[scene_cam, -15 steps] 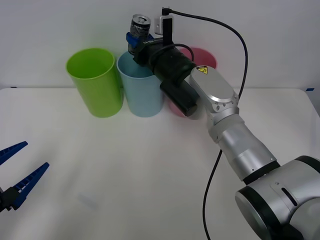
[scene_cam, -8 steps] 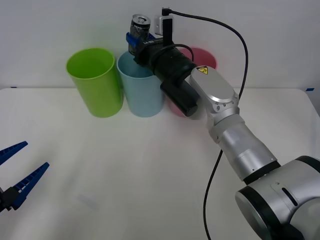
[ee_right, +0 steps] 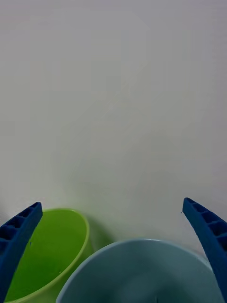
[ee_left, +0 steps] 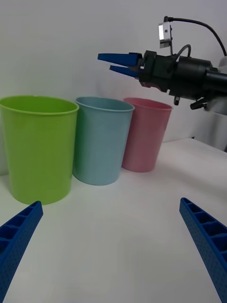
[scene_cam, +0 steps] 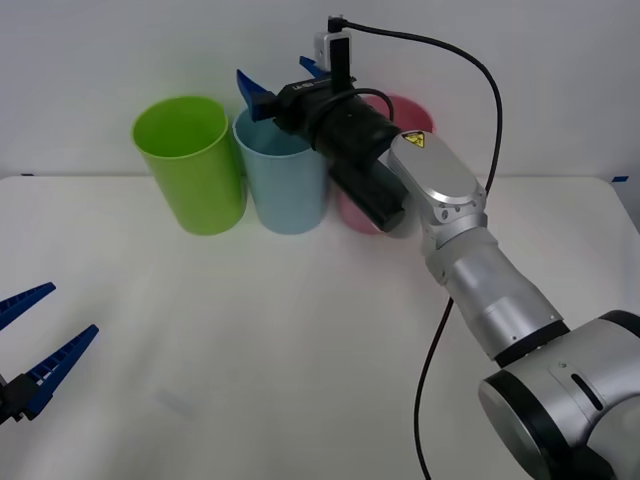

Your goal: Grasp the object on the table and drop it into the matching bin: aluminum can to the light blue bin, PET bottle to the pink bin.

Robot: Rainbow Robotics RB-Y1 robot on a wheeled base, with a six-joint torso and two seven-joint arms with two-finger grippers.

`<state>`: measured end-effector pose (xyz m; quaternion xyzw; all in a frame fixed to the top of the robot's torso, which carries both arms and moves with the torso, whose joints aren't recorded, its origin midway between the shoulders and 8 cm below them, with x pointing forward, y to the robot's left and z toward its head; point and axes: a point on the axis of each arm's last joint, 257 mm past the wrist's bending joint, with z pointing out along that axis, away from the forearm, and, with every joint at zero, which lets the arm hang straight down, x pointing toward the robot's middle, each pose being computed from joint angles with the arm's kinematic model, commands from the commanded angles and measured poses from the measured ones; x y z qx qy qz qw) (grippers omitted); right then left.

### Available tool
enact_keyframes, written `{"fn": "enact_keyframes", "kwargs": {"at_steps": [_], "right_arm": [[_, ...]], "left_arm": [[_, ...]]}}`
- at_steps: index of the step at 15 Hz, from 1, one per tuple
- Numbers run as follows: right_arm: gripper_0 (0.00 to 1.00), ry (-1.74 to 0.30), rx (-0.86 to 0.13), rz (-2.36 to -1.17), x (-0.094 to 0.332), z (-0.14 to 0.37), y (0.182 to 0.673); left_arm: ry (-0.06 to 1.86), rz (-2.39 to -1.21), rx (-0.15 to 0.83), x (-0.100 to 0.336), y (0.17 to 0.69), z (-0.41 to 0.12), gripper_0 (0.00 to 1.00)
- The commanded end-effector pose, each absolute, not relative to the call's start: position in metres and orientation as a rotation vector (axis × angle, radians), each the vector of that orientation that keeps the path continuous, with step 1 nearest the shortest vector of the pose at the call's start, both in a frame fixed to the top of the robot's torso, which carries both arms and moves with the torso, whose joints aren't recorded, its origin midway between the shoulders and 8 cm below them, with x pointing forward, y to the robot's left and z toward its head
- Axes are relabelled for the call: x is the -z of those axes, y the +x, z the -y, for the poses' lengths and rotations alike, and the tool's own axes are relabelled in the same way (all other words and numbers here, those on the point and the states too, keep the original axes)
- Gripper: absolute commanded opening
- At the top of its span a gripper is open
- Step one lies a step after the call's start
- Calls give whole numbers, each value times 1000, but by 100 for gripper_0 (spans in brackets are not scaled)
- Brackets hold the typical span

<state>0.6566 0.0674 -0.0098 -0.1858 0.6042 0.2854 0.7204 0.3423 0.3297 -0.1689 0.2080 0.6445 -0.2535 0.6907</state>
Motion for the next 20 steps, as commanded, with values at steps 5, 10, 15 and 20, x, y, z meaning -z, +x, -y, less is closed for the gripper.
{"fn": "enact_keyframes", "kwargs": {"at_steps": [5,10,15,20], "right_arm": [[100,-505,-647,-1272,17,-46,616],[100,-587,-652,-1242,37,-19,565],[100,-694,-662,-1241,67,20,514],[100,-773,-667,-1262,100,68,473]], "left_arm": [[465,-1441,567,169,342,-330,100],[465,-1441,567,169,342,-330,100],[465,-1441,567,169,342,-330,100],[465,-1441,567,169,342,-330,100]]}}
